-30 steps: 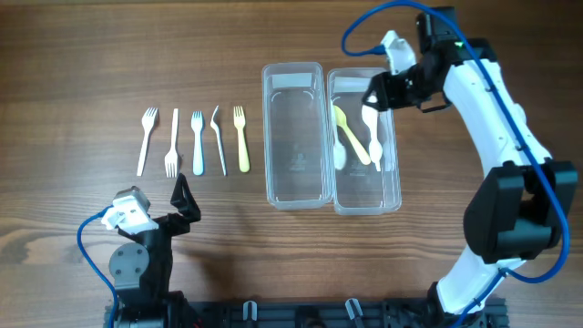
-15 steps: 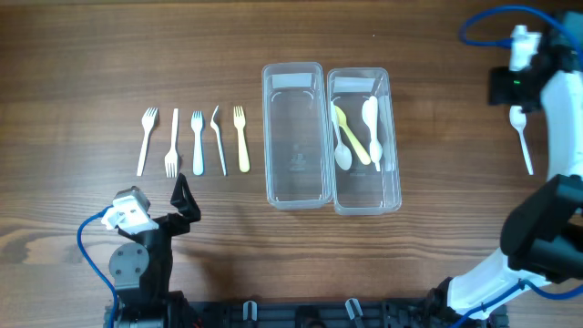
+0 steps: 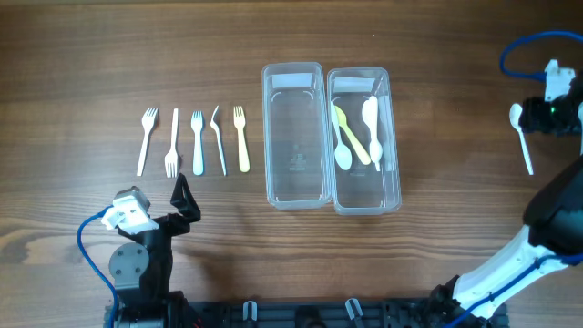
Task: Pack container
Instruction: 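Lower right gripper onto the last white spoon and grasp it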
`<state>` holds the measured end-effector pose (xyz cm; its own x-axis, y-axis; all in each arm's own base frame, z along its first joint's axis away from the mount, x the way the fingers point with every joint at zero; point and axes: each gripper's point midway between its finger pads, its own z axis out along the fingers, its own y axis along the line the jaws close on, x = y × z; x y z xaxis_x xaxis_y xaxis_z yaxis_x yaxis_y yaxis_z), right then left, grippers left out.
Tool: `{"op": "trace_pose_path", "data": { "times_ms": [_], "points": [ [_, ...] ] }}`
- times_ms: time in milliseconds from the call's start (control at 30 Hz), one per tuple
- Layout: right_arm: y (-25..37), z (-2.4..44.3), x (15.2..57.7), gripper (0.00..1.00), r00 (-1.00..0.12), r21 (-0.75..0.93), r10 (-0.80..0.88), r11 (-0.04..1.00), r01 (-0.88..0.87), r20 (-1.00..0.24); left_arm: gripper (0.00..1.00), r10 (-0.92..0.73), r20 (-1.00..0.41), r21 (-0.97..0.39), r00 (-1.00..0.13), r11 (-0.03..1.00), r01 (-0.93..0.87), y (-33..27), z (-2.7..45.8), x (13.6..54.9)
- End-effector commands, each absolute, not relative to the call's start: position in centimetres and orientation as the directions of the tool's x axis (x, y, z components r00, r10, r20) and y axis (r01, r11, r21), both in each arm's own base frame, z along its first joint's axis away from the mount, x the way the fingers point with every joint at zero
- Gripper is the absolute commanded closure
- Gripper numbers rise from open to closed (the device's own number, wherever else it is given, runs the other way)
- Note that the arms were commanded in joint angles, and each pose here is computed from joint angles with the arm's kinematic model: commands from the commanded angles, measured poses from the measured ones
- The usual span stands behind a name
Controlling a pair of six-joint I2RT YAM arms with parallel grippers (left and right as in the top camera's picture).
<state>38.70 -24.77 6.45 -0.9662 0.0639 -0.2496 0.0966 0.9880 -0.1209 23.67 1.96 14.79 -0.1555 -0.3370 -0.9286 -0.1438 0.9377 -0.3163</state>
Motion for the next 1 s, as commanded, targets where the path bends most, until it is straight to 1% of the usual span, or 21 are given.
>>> {"op": "trace_pose_path", "data": {
  "times_ms": [0,200,467,667,700,767,800,833,867,900,967],
  "points": [
    [-24.7,4.6,39.0,0.37,-0.969,-0.079,0.046,0.995,0.067,-0.244,0.0,-0.314,-0.935,-0.297,-0.164,0.947,-0.121,1.6,14.6,23.7],
    [-24.4,2.5,39.3,0.38,-0.971,-0.035,0.052,0.997,0.062,-0.233,0.0,-0.314,-0.935,-0.297,-0.164,0.947,-0.121,1.6,14.6,23.7],
    [-23.9,-1.0,38.6,0.41,-0.984,0.011,0.063,0.998,0.062,-0.169,0.0,-0.314,-0.935,-0.297,-0.164,0.947,-0.121,1.6,14.6,23.7],
    [-23.8,-1.5,38.5,0.45,-0.984,0.017,0.072,0.997,0.07,-0.161,0.0,-0.314,-0.935,-0.297,-0.164,0.947,-0.121,1.6,14.6,23.7],
    [-23.8,-1.5,38.5,0.5,-0.984,0.017,0.072,0.997,0.07,-0.161,0.01,-0.314,-0.935,-0.297,-0.163,0.947,-0.121,1.6,14.6,23.7],
    [-23.8,-1.5,38.5,0.65,-0.983,0.02,0.088,0.996,0.086,-0.161,0.0,-0.314,-0.935,-0.297,-0.163,0.947,-0.121,1.6,14.6,23.7],
    [-23.8,-1.5,38.5,0.73,-0.983,0.02,0.089,0.996,0.087,-0.16,0.0,-0.314,-0.935,-0.297,-0.164,0.947,-0.121,1.6,14.6,23.7],
    [-23.7,-1.5,38.4,0.86,-0.983,0.022,0.09,0.996,0.088,-0.158,0.0,-0.314,-0.935,-0.297,-0.164,0.947,-0.121,1.6,14.6,23.7],
    [-23.7,-1.5,38.4,0.93,-0.983,0.022,0.093,0.996,0.09,-0.157,0.0,-0.314,-0.935,-0.297,-0.164,0.947,-0.121,1.6,14.6,23.7],
    [-23.7,-1.5,38.4,0.96,-0.982,0.024,0.102,0.995,0.099,-0.157,0.0,-0.314,-0.935,-0.297,-0.164,0.947,-0.121,1.6,14.6,23.7],
    [-23.7,-1.4,38.4,0.96,-0.978,0.029,0.137,0.991,0.134,-0.156,0.0,-0.314,-0.935,-0.297,-0.164,0.947,-0.121,1.6,14.6,23.7]
  ]
}}
